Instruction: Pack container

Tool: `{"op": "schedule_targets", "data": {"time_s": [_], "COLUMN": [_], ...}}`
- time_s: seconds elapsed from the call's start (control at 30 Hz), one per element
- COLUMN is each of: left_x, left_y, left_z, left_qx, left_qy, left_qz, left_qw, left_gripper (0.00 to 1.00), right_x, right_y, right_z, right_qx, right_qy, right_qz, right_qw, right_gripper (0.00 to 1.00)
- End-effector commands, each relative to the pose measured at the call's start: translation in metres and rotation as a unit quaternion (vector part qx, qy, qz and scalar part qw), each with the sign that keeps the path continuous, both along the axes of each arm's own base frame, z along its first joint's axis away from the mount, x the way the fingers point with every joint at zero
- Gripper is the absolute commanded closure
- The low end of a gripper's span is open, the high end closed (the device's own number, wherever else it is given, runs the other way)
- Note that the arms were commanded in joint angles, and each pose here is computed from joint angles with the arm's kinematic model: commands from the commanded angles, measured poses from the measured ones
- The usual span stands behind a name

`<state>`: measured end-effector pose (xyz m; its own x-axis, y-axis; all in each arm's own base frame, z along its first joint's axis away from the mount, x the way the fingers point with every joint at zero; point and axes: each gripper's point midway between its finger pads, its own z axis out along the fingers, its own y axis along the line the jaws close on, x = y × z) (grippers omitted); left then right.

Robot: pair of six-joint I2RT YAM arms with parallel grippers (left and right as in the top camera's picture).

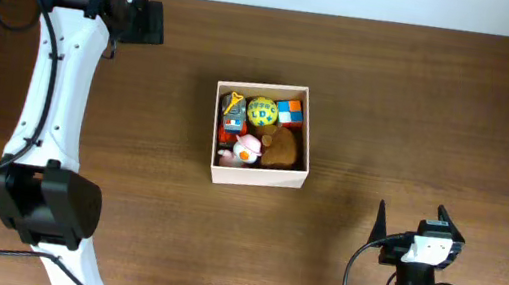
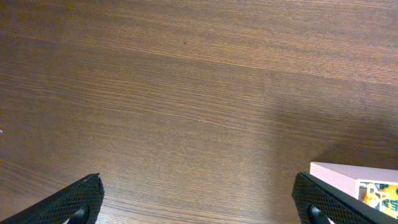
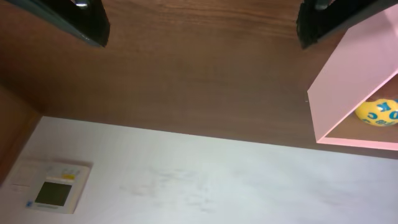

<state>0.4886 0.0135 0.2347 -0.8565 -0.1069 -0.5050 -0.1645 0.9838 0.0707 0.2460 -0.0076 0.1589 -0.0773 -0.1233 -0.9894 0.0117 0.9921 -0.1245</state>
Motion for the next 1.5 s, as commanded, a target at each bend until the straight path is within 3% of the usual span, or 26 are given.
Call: {"op": "schedule_targets", "data": {"time_s": [0.0,0.7,0.9,1.2,1.47], "left_x": [0.003,0.004,-0.002,-0.064,-0.153], "left_y": [0.000,0.002,0.010,0.013,0.013], "left_z": [0.003,0.004,0.032,0.151,0.182], "left_qx": [-0.002,-0.002,0.003,0.003,0.000], "left_qy": [-0.007,-0.009,-0.044,-0.176,-0.244], "left_qz": [0.005,0.007,0.015,0.019,0.019], "left_qw": [1.000,1.000,0.999,0.984,0.970], "left_gripper": [0.01,0.01,0.01,0.01,0.01], "right_x": [0.000,0.000,0.000,0.000,0.000], "right_y": [-0.001,-0.001,-0.001,-0.001,-0.001], "right_z": [-0.002,-0.002,-0.002,-0.002,-0.002], "right_qx": [0.002,0.002,0.002,0.002,0.002], "right_qy": [-0.002,-0.002,-0.002,-0.002,-0.002], "right_qz": [-0.001,-0.001,-0.001,-0.001,-0.001], "right_qw": [1.000,1.000,1.000,1.000,1.000], "right_gripper": [0.01,0.01,0.01,0.01,0.01]}}
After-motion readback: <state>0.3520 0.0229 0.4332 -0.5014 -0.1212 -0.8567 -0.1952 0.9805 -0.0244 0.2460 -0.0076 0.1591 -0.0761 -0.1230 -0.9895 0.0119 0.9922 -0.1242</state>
